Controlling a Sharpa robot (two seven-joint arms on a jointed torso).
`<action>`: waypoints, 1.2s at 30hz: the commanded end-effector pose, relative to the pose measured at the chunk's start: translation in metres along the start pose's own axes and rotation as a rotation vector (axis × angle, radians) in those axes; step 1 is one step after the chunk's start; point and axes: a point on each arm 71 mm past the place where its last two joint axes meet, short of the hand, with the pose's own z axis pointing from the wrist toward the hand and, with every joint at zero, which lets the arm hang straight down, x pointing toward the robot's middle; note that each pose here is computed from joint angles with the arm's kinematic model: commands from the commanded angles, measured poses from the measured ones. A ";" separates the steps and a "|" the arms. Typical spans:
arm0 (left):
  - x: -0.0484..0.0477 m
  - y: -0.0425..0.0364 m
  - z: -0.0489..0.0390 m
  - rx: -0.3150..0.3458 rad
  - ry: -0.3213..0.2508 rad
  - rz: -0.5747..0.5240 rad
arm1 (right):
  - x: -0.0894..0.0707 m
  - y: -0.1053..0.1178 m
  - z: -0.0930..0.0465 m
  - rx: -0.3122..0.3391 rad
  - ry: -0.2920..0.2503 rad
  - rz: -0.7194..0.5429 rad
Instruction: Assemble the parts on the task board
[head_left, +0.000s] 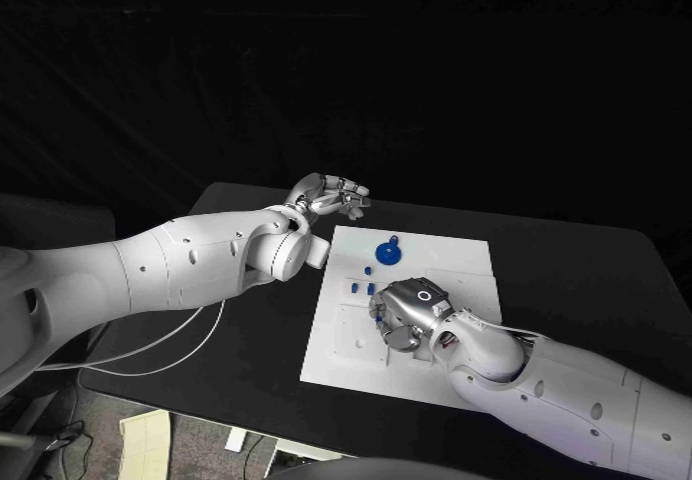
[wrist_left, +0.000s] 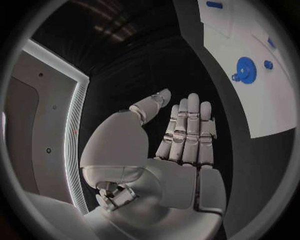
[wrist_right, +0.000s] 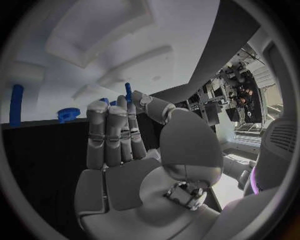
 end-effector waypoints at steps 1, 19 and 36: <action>0.0019 -0.0028 0.0005 0.020 0.005 0.002 | 0.001 0.000 0.001 -0.001 0.006 -0.015; 0.0016 -0.0028 0.0006 0.019 0.006 0.003 | 0.009 0.003 0.000 -0.010 0.042 -0.009; 0.0006 -0.0026 0.0008 0.018 0.004 0.005 | 0.015 0.003 0.000 0.001 0.095 -0.023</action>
